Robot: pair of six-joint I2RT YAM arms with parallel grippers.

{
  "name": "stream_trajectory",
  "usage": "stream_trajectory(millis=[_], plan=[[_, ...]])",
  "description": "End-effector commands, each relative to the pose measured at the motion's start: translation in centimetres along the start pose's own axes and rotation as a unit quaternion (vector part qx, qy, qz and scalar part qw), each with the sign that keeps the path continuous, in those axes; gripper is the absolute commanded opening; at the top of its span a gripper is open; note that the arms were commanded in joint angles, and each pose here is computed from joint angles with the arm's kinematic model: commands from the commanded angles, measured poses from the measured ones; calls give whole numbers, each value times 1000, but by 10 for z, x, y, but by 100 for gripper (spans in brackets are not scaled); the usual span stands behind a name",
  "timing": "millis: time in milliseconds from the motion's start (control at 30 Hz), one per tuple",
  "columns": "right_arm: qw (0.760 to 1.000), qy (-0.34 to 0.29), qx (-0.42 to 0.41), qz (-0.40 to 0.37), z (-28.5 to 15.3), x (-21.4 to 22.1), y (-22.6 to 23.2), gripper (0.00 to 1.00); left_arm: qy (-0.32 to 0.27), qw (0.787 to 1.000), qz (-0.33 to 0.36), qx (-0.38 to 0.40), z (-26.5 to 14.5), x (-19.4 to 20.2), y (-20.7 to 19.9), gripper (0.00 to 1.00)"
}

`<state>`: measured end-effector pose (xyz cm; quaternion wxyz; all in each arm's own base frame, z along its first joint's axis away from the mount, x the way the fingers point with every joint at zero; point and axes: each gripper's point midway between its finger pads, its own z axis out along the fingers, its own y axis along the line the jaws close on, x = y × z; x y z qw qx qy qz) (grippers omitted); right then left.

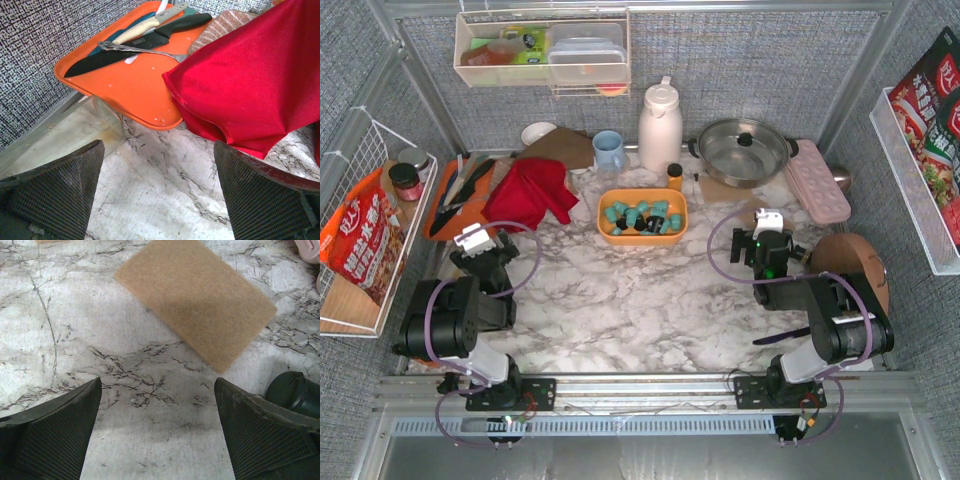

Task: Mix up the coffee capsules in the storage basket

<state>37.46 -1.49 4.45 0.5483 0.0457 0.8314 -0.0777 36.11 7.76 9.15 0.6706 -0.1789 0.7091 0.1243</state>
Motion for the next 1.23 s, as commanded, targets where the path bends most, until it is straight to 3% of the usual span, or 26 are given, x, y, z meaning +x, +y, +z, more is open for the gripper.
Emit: stream_trajectory(millis=[0, 1200], plan=[[1000, -13, -5, 6, 2, -9, 3, 99, -7, 1000, -5, 6, 0, -4, -3, 99], [1000, -5, -17, 11, 4, -8, 3, 99, -6, 1000, -5, 6, 0, -4, -2, 99]])
